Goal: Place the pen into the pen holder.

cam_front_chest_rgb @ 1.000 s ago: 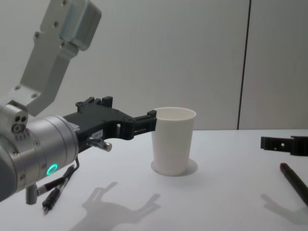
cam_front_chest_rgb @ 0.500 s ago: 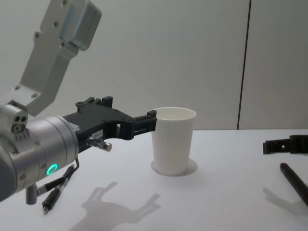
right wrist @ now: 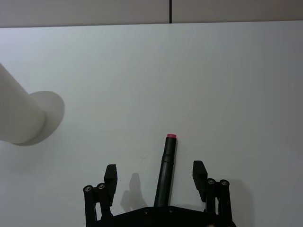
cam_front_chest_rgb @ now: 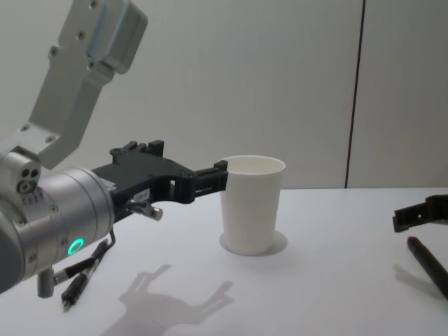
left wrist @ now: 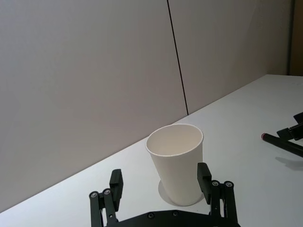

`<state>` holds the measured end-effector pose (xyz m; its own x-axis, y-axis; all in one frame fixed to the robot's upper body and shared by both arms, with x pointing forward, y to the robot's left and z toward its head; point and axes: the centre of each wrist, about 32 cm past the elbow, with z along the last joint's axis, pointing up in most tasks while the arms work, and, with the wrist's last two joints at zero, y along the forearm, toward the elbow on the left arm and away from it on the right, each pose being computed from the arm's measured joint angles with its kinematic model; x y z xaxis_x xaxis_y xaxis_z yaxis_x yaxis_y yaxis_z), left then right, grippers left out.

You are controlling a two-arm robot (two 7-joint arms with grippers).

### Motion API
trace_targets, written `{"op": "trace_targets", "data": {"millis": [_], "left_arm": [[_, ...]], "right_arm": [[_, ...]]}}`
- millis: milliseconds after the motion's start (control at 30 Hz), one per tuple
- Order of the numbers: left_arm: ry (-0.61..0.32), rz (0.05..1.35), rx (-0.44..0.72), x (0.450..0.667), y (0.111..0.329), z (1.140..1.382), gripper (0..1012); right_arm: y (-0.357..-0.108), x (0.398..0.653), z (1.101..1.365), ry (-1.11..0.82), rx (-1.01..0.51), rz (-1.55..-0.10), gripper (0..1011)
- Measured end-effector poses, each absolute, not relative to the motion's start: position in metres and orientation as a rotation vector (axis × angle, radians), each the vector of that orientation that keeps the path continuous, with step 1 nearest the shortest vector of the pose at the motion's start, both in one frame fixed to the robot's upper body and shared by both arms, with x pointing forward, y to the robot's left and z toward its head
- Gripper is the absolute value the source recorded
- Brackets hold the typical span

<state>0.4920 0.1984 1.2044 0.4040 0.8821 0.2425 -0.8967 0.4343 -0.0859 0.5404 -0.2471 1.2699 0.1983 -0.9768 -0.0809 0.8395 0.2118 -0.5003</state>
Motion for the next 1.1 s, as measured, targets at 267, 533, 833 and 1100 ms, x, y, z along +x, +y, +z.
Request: {"op": "trace_targets", "data": {"millis": [267, 533, 833, 1100], "left_arm": [[-0.268, 1.124, 0.061, 0.492, 0.198, 1.204, 1000], [-0.268, 1.124, 0.061, 0.492, 0.198, 1.204, 1000], [-0.268, 1.124, 0.061, 0.492, 0.198, 1.204, 1000], [-0.268, 1.124, 0.061, 0.492, 0.198, 1.204, 1000]], "right_arm": [[-0.247, 0.562, 1.280, 0.459, -0.449, -1.317, 1001], [-0.245, 0.578, 1.285, 0.492, -0.485, -1.305, 1001], [-0.242, 0.592, 1.288, 0.529, -0.525, -1.283, 1001], [-0.239, 0.600, 1.289, 0.553, -0.562, -1.267, 1002]]}}
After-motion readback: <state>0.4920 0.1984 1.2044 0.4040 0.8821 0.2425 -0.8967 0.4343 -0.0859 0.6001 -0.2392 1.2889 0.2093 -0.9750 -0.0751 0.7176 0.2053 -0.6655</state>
